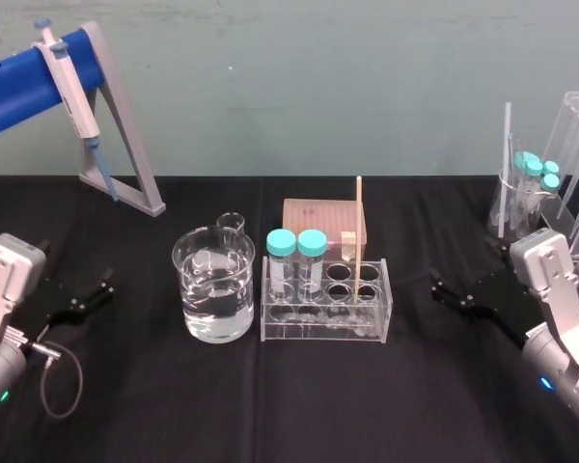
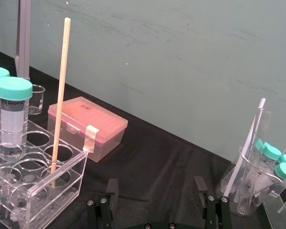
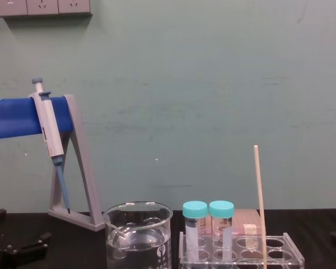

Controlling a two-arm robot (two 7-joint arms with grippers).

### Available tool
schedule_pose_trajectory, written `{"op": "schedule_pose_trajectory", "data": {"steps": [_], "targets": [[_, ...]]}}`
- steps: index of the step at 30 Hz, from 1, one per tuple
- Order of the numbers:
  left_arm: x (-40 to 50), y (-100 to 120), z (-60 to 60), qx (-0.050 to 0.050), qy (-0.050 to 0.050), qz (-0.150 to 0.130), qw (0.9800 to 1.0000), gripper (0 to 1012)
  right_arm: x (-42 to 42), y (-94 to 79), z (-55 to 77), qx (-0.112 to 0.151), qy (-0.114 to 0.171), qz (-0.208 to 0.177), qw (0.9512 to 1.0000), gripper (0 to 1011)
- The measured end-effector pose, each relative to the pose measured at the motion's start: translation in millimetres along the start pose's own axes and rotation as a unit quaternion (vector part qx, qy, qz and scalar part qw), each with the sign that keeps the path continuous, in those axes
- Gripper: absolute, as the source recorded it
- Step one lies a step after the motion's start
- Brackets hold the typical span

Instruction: Hold the thermometer with one hand and immerse one end into the beaker, then reinsert it into the test tube rack.

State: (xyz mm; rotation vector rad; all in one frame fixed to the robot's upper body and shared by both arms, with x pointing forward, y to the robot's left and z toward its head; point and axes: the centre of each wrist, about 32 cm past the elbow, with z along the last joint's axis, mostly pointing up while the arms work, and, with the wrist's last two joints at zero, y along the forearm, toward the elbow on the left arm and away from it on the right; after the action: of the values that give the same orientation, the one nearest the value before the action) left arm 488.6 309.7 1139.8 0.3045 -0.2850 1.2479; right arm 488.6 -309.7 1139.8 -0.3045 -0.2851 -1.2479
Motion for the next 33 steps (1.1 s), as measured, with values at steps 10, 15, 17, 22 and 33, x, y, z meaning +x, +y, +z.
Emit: {"op": "schedule_pose_trajectory", "data": {"steps": [10,15,17,22,33], "targets": [[0.0,0.0,0.0,0.000,0.000,0.000,1.0000,1004,0.0,0.0,0.0,0.000,0.000,0.000,1.0000,1002],[0.0,0.0,0.0,0.000,0.000,0.000,1.0000,1004,0.0,0.0,0.0,0.000,0.000,0.000,1.0000,1002],[0.0,0.0,0.0,0.000,0.000,0.000,1.0000,1004,0.0,0.0,0.0,0.000,0.000,0.000,1.0000,1002],[0.0,0.0,0.0,0.000,0.000,0.000,1.0000,1004,0.0,0.0,0.0,0.000,0.000,0.000,1.0000,1002],[0.0,0.0,0.0,0.000,0.000,0.000,1.0000,1004,5.5,-12.3,15.5,0.019,0.005,0.015,0.9997,1002]]}}
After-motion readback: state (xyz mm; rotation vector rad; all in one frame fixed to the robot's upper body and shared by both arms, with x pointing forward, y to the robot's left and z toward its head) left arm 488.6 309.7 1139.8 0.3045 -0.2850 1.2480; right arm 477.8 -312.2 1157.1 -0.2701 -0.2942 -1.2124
